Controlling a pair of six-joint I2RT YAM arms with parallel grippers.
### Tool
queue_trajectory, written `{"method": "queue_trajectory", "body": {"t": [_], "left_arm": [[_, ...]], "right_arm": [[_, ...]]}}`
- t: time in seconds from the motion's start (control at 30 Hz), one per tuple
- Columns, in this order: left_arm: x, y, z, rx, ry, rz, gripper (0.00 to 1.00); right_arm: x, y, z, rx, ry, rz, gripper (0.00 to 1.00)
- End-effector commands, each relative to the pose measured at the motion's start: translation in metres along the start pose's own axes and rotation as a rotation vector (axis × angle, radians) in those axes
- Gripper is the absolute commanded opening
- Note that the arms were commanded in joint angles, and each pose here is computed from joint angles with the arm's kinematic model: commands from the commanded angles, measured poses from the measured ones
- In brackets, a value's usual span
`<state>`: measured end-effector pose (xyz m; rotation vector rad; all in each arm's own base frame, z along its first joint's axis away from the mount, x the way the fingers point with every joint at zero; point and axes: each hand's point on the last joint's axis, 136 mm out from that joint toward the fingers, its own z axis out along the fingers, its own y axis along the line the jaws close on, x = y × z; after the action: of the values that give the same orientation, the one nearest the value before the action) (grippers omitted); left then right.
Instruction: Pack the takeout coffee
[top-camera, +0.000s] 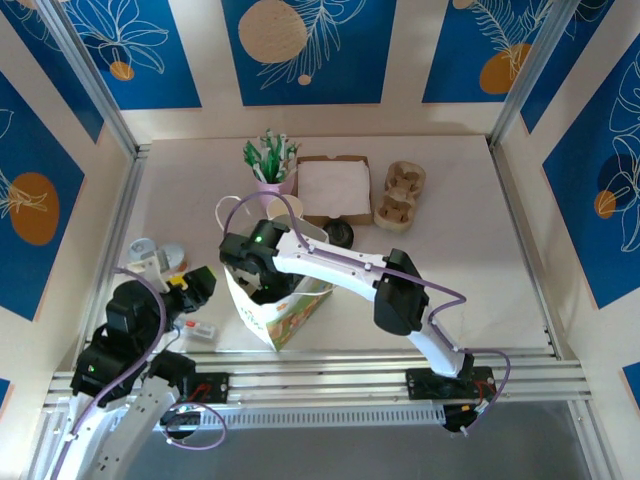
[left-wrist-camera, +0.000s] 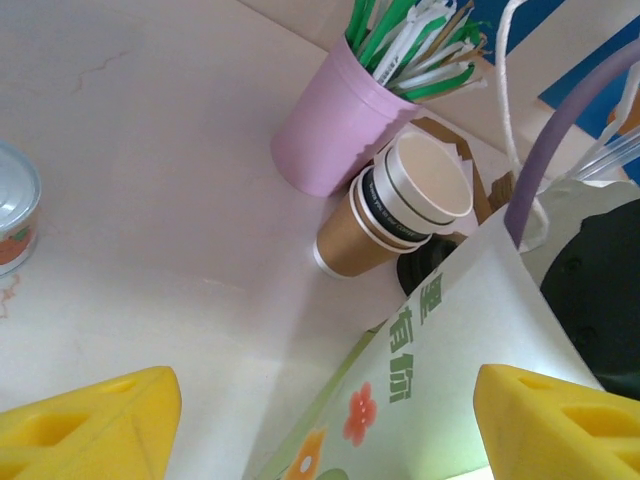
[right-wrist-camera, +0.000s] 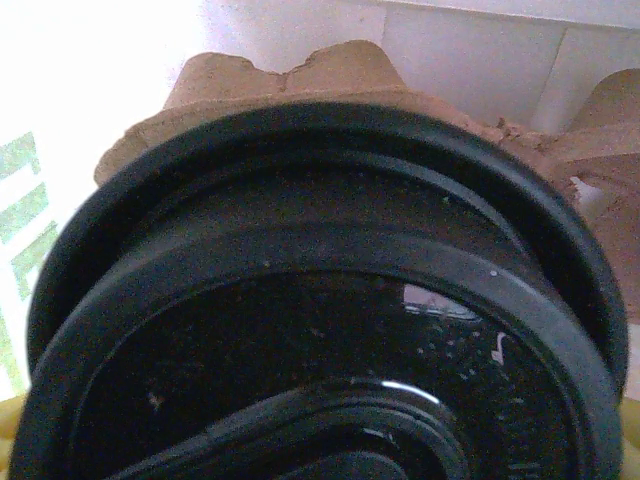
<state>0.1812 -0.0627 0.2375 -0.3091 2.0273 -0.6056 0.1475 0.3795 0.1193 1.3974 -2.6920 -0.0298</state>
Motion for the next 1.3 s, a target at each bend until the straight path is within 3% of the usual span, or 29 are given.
{"method": "queue_trajectory", "body": {"t": [0.0,0.83,1.27], "left_arm": [[-0.002,0.005,-0.001,-0.031,-0.007,0.035,0.76],[0.0,0.009,0.001,-0.051,-0.006,0.032,0.76],[0.0,0.008,0.002,-0.052,-0.001,0.034,0.76]], "right_arm": [[0.014,0.0,0.02,0.021,0.082,0.018,0.76],[0.017,-0.004,0.049,0.054,0.124,0.049,0.77],[0.004,-0.006,0.021,0.038,0.054,0.039,0.83]]}}
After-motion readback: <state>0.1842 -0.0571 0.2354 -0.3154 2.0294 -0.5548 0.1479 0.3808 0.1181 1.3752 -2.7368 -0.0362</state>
